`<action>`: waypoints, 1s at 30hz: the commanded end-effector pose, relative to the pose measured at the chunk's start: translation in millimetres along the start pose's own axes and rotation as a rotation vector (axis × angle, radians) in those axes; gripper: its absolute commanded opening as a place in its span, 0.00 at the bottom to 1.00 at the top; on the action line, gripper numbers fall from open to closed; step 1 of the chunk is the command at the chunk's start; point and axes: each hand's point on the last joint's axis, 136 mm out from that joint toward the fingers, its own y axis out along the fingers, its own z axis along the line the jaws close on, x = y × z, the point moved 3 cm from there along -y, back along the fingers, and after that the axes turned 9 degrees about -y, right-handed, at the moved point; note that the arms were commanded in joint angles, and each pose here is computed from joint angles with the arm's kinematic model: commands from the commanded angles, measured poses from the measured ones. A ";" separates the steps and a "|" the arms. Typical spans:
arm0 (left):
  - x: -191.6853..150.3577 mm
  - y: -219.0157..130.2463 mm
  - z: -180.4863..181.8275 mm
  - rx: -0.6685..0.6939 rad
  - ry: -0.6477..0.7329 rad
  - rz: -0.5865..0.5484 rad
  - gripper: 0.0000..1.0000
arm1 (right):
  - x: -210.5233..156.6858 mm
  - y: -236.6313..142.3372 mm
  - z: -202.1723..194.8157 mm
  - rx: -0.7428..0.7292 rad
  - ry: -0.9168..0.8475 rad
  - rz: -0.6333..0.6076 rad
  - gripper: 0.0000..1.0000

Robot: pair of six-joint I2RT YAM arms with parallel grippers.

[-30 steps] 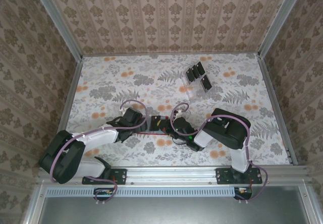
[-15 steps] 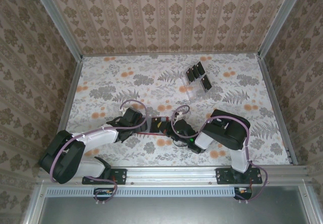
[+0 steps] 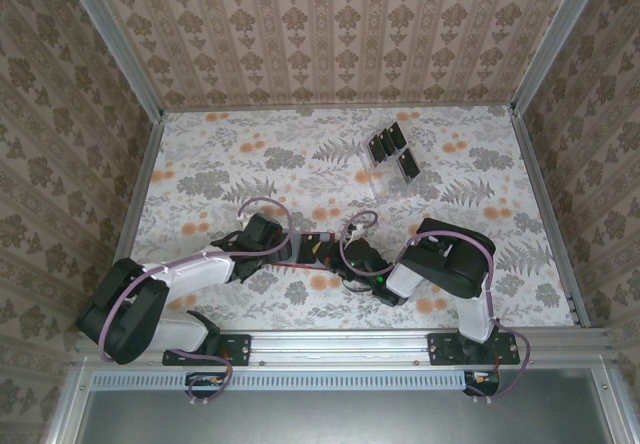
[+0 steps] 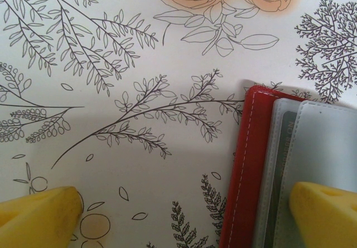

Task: Put the credit cards into the card holder
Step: Insert the credit card into the card slot.

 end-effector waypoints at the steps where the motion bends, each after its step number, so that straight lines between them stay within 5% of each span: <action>1: -29.8 7.4 28.1 0.099 0.016 0.111 1.00 | -15.0 -1.1 -23.9 -0.086 0.014 0.044 0.00; 26: -28.0 6.2 25.2 0.091 0.018 0.109 1.00 | -25.5 23.7 -13.5 -0.081 -0.017 0.137 0.00; 30: -23.6 2.5 21.3 0.079 0.013 0.102 1.00 | -18.8 19.4 -7.3 -0.084 -0.043 0.144 0.21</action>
